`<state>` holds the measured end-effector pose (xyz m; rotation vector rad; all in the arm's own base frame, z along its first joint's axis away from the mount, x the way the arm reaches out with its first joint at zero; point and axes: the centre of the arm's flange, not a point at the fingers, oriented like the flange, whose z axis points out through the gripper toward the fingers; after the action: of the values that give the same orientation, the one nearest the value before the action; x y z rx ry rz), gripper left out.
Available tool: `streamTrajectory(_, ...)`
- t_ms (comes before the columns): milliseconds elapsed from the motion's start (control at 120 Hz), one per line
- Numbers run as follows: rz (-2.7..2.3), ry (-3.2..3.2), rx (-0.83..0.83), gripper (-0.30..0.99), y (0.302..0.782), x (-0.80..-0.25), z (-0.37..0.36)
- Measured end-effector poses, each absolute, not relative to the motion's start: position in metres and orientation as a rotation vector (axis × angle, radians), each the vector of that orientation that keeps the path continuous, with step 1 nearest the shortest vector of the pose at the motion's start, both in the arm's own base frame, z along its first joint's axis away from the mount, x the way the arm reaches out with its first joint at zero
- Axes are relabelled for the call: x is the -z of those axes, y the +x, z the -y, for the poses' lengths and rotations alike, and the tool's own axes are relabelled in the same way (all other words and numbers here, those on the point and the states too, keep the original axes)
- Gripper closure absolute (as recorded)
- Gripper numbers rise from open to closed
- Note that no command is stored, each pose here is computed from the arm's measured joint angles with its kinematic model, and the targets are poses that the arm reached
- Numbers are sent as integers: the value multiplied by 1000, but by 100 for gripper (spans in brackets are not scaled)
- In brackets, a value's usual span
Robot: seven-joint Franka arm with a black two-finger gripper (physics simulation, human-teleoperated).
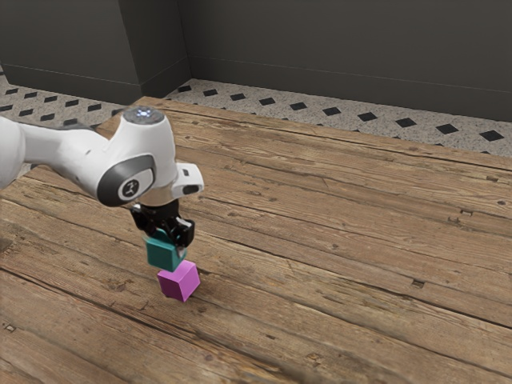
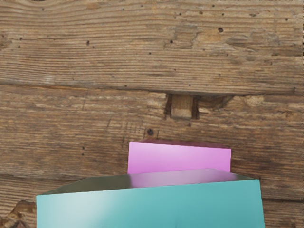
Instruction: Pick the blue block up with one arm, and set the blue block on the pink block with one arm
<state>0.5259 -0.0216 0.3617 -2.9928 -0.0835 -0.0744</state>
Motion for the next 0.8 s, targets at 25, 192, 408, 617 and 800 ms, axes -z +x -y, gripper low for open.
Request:
streamTrajectory(25,83,-2994,78,34,526,-362,22)
streamTrajectory(192,74,-3011,105,33,525,-366,25)
streamTrajectory(408,35,-3026,104,34,527,-356,27)
streamTrajectory(617,9,-3028,104,34,528,-354,20)
streamTrajectory(800,25,-3044,100,34,529,-352,10)
